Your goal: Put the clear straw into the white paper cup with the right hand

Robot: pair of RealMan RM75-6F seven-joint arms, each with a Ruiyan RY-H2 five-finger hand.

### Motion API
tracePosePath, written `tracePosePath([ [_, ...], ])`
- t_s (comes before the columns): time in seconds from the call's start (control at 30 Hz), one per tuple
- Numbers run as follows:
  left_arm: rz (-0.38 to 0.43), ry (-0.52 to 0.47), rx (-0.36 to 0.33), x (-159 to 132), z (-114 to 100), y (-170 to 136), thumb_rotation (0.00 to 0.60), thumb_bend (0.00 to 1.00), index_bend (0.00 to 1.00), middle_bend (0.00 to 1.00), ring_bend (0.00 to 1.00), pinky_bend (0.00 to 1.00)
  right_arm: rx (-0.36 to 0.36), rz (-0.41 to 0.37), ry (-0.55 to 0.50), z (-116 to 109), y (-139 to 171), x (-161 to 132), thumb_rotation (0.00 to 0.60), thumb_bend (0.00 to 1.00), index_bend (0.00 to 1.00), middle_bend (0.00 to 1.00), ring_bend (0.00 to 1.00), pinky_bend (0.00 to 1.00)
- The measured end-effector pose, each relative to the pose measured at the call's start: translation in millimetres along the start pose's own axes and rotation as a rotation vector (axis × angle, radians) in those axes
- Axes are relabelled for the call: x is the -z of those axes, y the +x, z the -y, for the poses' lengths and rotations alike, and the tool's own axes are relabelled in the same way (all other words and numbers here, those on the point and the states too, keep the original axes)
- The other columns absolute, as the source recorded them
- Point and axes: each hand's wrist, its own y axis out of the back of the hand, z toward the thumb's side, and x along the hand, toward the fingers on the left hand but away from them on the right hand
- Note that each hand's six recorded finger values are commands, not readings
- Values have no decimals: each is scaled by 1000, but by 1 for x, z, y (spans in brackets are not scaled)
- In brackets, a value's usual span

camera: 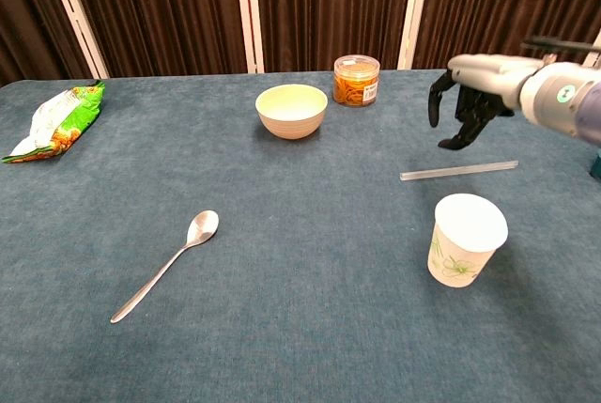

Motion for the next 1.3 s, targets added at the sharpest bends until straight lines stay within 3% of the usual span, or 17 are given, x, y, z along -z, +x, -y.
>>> tracePosePath([
  [1.3,-5,4,0,0,0,1,600,192,110,0,0,0,-35,39,100,49,-28,5,600,333,472,1000,923,869],
])
